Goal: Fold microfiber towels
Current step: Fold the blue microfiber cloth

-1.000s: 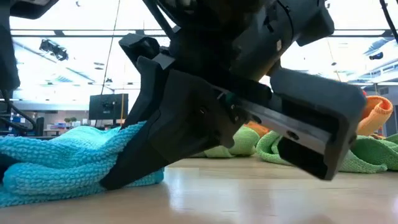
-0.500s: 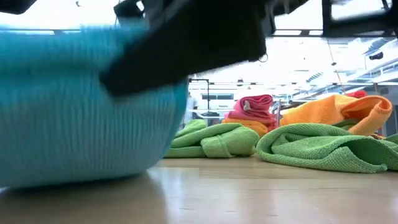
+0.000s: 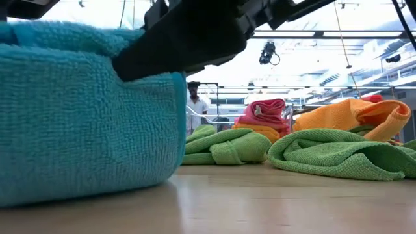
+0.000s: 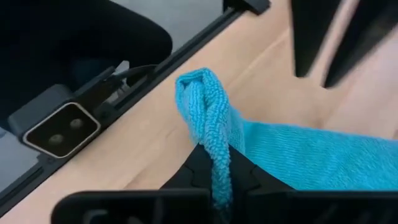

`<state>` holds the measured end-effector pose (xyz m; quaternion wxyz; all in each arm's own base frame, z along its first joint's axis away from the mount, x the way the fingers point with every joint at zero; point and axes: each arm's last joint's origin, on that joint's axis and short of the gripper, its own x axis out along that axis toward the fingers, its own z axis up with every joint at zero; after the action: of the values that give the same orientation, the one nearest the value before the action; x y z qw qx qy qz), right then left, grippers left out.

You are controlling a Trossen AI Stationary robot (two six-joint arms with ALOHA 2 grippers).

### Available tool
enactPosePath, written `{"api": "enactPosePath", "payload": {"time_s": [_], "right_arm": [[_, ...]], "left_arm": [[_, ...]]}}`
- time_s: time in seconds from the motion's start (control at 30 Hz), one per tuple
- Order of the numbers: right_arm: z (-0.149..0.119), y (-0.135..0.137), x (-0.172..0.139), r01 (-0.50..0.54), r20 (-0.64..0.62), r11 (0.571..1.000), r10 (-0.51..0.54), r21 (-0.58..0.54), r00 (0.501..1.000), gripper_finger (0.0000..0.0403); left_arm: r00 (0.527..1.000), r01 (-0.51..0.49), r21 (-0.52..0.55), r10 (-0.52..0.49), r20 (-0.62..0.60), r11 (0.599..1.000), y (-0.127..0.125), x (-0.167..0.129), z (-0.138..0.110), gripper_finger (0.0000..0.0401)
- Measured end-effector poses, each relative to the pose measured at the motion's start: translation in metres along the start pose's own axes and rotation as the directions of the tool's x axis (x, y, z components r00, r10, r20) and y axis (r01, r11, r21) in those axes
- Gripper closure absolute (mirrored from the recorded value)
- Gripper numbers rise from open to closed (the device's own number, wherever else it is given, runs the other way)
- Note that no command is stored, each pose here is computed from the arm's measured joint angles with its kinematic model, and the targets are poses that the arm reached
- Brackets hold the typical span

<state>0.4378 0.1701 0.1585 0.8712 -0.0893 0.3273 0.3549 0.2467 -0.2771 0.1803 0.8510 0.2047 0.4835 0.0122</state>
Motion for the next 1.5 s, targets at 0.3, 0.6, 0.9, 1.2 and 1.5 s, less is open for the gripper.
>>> {"api": "enactPosePath", "payload": {"time_s": [0.3, 0.6, 0.9, 1.2, 1.5], "right_arm": [[-0.014, -0.013, -0.002, 0.026, 0.000, 0.998, -0.026, 0.064, 1.000, 0.0381], [-0.022, -0.018, 0.003, 0.057, 0.014, 0.994, -0.058, 0.094, 0.998, 0.0378], [-0.030, -0.026, 0.008, 0.077, 0.003, 0.984, -0.078, 0.161, 0.997, 0.0377], [-0.032, -0.028, 0.008, 0.133, -0.017, 0.976, -0.132, 0.171, 0.991, 0.0336], [-0.034, -0.031, 0.007, 0.220, -0.056, 0.953, -0.213, 0.208, 0.975, 0.0236]], "left_arm": [[1.000, -0.006, 0.010, 0.006, -0.010, 1.000, 0.001, 0.000, -0.001, 0.0309], [1.000, -0.003, 0.039, 0.003, -0.007, 0.999, 0.000, 0.000, -0.001, 0.0316], [0.999, 0.026, 0.041, -0.027, 0.045, 0.999, -0.003, 0.000, 0.005, 0.0313], [0.994, 0.053, 0.051, -0.057, 0.095, 0.997, -0.009, -0.003, 0.009, 0.0320], [0.988, 0.072, 0.013, -0.073, 0.133, 0.997, -0.009, -0.002, 0.014, 0.0320]]}}
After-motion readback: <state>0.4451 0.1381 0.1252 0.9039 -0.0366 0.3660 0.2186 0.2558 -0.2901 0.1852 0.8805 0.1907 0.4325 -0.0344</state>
